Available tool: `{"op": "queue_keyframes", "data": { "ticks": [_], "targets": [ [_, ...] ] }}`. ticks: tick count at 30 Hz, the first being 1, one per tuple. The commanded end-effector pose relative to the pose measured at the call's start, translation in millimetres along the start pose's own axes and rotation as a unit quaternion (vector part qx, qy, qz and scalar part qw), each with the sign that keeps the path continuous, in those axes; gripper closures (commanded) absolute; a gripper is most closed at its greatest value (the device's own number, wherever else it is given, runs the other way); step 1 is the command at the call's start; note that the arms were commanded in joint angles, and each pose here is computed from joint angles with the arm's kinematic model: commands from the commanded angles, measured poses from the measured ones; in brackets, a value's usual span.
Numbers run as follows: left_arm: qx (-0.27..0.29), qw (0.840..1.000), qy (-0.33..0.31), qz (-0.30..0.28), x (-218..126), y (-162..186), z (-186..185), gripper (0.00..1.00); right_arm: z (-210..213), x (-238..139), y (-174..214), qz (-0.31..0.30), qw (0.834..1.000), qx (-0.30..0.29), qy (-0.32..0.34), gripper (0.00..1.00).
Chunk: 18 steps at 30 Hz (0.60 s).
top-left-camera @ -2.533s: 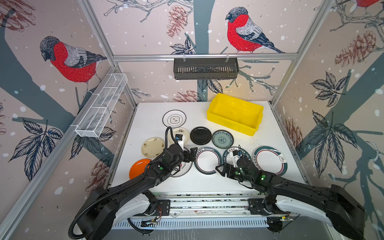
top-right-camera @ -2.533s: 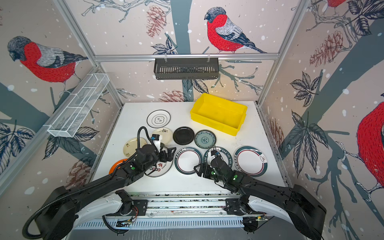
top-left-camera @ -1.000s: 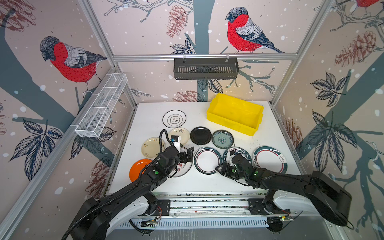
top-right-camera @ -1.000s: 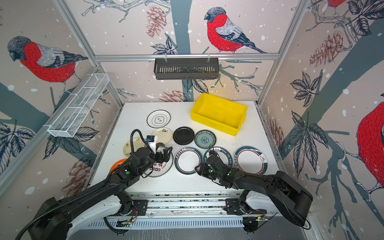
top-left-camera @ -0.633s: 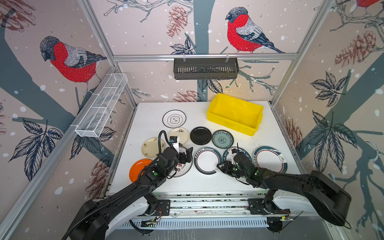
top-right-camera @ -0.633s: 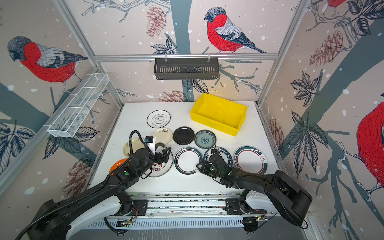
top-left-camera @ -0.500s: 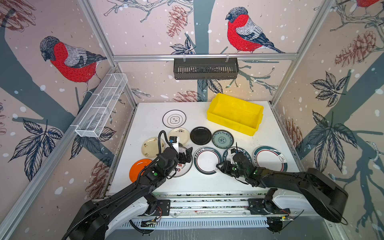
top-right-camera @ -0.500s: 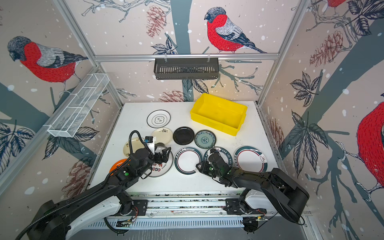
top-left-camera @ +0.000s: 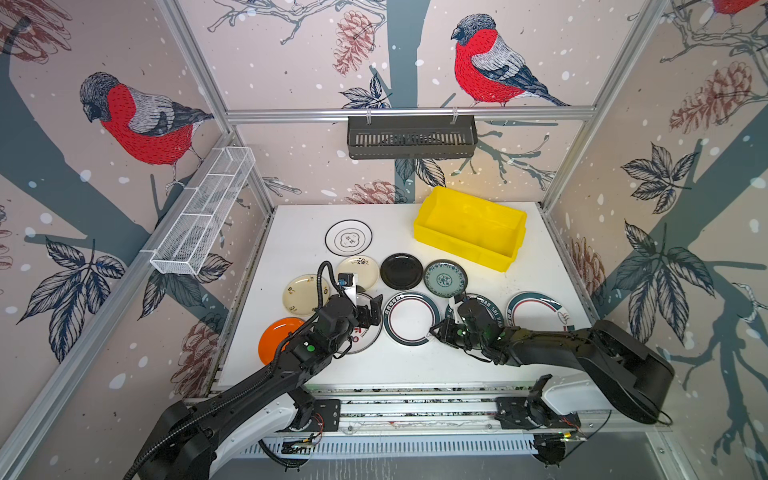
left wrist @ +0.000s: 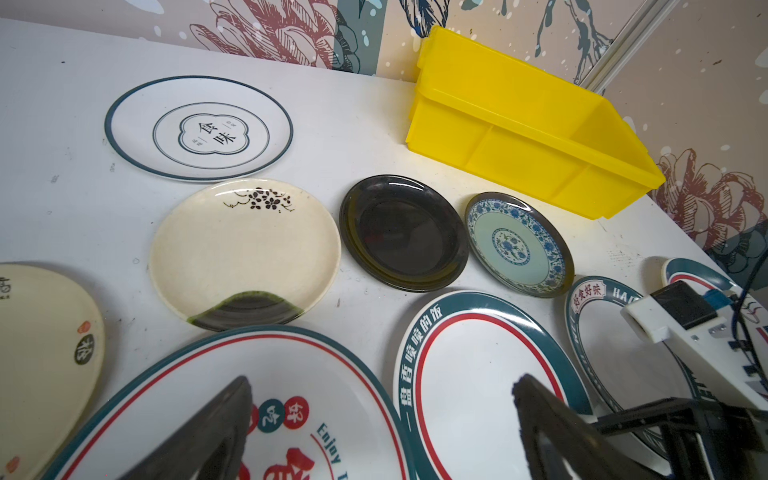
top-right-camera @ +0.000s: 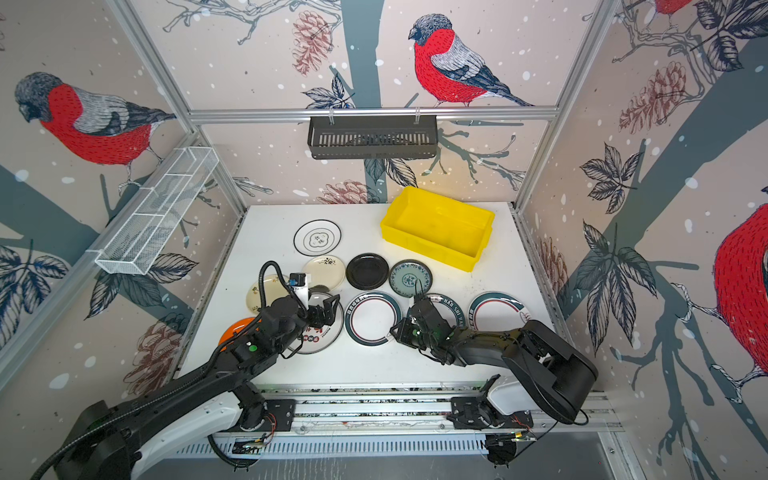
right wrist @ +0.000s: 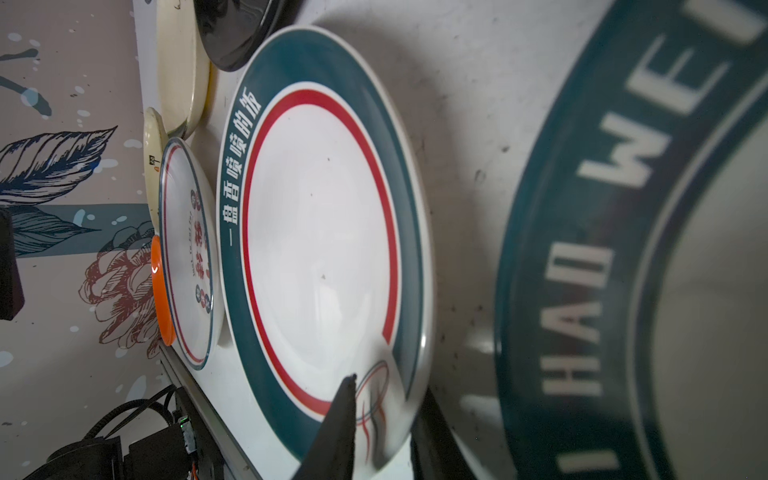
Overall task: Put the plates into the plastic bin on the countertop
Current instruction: 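Lower the right gripper onto the green-rimmed plate's edge and close it, then lift the green-rimmed plate upright with the right gripper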
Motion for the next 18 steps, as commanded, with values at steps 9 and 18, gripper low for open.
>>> {"op": "queue_keyframes", "data": {
  "ticks": [9, 18],
  "targets": [
    [0.009, 1.000, -0.016, 0.004, 4.9, 3.2, 3.0, 0.03, -0.6, -6.8, -7.4, -0.025, 0.999, -0.006, 0.035, 0.93],
    [0.010, 1.000, -0.020, 0.007, 7.1, 6.5, 5.0, 0.03, 4.2, -8.4, -12.9, -0.031, 0.999, -0.012, 0.041, 0.96]
  ]
}}
Point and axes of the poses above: each gripper's point midway between its finger pads, its own x axis out along the fingers, its own z axis along the line the jaws close on, y = z × x, the point moved 8 cm from there along -x, back along the fingers, and after that the axes turned 12 degrees about -x, right-handed, at the moved point
